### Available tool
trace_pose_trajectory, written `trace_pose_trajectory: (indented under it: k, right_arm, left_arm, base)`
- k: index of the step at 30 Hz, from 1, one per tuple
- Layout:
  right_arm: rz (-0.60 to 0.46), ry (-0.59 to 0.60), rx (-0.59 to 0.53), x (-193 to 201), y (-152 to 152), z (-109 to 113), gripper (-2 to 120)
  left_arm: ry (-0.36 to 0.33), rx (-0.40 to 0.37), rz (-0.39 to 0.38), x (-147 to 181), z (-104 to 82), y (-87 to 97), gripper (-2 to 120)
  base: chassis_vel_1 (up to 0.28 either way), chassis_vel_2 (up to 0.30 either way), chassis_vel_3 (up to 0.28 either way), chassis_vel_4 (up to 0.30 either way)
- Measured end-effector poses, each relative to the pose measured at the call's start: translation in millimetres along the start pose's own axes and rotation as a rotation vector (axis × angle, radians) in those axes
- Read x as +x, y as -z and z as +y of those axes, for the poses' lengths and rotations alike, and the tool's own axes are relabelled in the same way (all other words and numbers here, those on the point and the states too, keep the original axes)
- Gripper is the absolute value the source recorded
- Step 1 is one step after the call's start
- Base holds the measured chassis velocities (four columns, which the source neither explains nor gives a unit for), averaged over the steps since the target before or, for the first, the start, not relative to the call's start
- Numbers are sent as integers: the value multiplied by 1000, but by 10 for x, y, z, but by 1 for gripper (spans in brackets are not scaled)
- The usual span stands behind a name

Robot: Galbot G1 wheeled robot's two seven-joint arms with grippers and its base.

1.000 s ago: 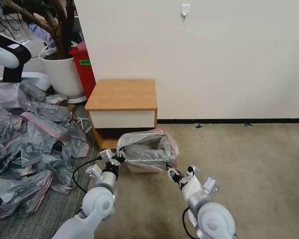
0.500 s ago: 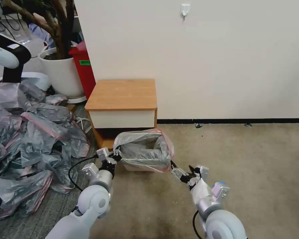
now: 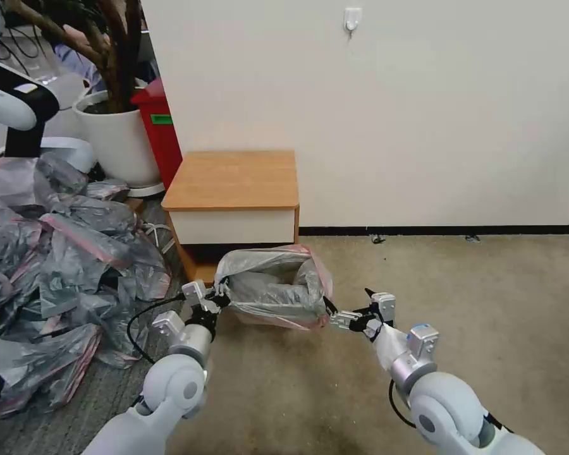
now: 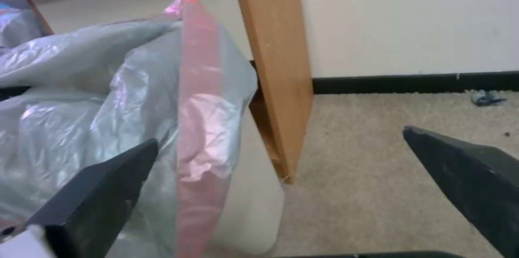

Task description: Pick up the garbage bag from the table and place it over the trash can.

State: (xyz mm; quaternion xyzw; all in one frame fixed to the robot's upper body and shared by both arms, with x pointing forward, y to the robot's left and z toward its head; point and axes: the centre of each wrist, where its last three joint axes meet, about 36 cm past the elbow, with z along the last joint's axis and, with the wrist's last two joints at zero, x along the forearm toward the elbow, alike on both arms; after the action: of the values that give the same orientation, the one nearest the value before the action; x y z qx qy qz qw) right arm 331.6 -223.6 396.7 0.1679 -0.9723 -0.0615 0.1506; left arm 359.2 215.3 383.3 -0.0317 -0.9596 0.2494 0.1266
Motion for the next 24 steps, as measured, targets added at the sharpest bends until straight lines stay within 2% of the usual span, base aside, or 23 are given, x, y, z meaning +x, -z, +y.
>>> trace_pose_trajectory:
  k: [5, 11, 24]
  right_arm:
    - [-3, 8, 3, -28, 66, 50, 100]
    - [2, 11, 12, -70, 109, 79, 99]
    - [26, -38, 33, -121, 65, -8, 97]
  left_arm:
    - [-2, 1, 4, 8, -14, -23, 10]
    - [-4, 2, 6, 14, -25, -32, 10]
    - [-9, 1, 7, 63, -46, -42, 10]
  base:
    - [0, 0, 0, 0]
    - [0, 0, 0, 0]
    - [0, 0, 0, 0]
